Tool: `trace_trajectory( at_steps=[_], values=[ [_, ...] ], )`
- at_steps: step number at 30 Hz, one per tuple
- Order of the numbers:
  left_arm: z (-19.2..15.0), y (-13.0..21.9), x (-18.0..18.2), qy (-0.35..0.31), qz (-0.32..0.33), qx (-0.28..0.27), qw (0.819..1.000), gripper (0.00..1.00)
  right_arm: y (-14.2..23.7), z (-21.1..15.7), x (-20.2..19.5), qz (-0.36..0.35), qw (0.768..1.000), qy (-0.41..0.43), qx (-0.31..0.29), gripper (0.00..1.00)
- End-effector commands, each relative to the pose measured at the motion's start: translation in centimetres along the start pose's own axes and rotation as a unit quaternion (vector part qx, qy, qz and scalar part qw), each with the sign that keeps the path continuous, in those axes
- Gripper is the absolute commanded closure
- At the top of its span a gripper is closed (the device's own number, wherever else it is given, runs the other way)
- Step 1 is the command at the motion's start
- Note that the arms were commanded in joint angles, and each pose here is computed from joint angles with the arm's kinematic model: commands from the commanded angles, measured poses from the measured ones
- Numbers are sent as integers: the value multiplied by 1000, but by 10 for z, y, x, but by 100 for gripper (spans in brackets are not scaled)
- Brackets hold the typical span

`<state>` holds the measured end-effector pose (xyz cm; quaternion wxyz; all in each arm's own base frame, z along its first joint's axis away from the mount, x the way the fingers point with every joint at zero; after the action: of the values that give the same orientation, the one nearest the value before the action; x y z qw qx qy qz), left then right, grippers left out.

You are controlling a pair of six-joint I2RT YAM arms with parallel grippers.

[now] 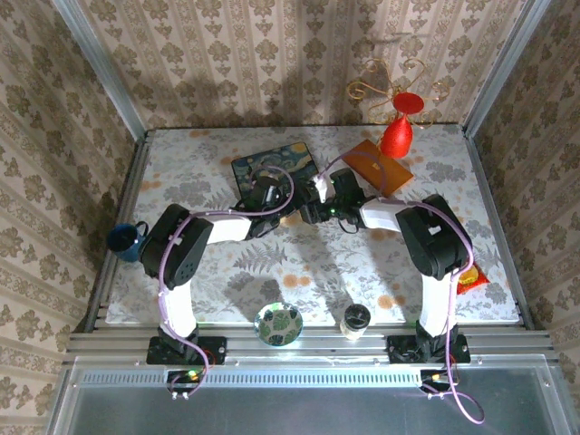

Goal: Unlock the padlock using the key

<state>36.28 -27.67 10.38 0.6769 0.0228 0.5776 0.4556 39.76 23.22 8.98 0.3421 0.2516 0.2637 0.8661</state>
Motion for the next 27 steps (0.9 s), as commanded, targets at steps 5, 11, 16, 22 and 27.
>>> trace_trajectory(
  at_steps=[5, 11, 16, 22, 27],
  values=[
    [6, 2, -12, -11, -23, -10, 1000, 0, -18, 2, 3, 33, 999, -4, 7, 44],
    [0, 8, -5, 2, -13, -13, 1000, 0, -28, -2, 3, 52, 998, -25, 14, 46],
    [-3, 9, 2, 3, -1, -14, 1000, 0, -33, -7, -3, 36, 999, -35, 21, 44],
    [-3, -7, -4, 0, -25, -13, 1000, 4, -24, -8, 6, 70, 996, -49, 22, 45],
    [-10, -13, -4, -8, -23, -8, 1000, 13, -4, -22, 11, 58, 996, -61, 39, 44]
  ],
)
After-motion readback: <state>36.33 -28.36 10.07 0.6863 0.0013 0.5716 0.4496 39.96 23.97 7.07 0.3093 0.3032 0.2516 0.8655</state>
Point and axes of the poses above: each hand's point on the last joint's axis, 136 mm out from that joint toward the fingers, its own y axis back along the fingers, its own x axis along the line the jaws close on, z = x × y, the point moved 6 cm from there along y, back along the fingers, and after that the axes turned 4 degrees about y, right-handed, at the moved point
